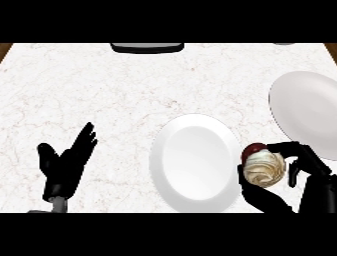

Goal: Pick the cupcake from the plate and place it in the plate

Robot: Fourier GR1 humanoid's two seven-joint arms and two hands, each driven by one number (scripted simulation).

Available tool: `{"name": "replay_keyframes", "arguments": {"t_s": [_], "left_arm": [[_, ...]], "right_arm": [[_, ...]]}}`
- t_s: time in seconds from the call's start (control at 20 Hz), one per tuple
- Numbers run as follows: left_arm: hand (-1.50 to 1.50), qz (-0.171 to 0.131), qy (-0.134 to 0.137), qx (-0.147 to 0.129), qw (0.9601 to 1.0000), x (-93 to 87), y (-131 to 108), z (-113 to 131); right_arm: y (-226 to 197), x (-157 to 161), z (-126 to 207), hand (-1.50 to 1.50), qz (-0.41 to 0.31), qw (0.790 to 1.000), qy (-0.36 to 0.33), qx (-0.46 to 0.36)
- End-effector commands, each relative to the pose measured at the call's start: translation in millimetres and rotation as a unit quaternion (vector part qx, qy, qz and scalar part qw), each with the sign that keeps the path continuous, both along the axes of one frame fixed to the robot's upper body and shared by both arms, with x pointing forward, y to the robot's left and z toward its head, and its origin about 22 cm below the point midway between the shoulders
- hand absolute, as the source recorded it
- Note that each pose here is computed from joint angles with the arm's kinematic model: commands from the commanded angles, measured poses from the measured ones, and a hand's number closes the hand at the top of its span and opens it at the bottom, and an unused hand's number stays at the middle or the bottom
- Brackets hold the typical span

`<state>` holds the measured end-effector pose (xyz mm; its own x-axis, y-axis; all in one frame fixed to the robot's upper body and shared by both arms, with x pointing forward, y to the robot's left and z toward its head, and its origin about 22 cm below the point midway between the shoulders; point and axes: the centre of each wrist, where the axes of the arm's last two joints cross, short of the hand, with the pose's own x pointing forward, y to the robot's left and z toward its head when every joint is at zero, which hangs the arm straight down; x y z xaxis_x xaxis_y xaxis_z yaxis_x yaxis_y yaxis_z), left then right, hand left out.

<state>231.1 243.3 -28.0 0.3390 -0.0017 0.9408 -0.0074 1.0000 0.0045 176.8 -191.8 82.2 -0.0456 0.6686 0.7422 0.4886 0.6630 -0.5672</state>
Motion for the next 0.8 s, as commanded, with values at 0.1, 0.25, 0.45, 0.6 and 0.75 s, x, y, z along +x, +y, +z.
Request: {"name": "replay_keyframes", "arguments": {"t_s": [0.1, 0.25, 0.45, 0.6, 0.75], "left_arm": [[0.0, -0.006, 0.016, 0.005, 0.9998, -0.4, 14.2, -3.3], [0.0, -0.01, 0.015, -0.001, 0.9998, -8.0, -7.8, -14.8], [0.0, -0.017, 0.012, -0.005, 0.9998, 3.3, -16.1, 0.4], [0.0, -0.016, 0.016, -0.004, 0.9997, 13.2, -8.4, -4.7], [0.0, -0.017, 0.018, -0.003, 0.9997, 4.7, 10.5, -7.5]], "right_arm": [[-65.3, 41.6, -13.4, 1.5, -0.067, 0.997, -0.034, 0.015], [-96.0, 67.5, -14.8, 1.5, -0.105, 0.993, -0.058, 0.001], [-139.0, 87.0, -32.7, 1.5, -0.141, 0.988, -0.063, 0.0], [-167.8, 110.7, -28.9, 1.5, -0.135, 0.988, -0.074, 0.001], [-179.2, 132.9, -42.3, 1.5, -0.127, 0.989, -0.071, 0.003]]}}
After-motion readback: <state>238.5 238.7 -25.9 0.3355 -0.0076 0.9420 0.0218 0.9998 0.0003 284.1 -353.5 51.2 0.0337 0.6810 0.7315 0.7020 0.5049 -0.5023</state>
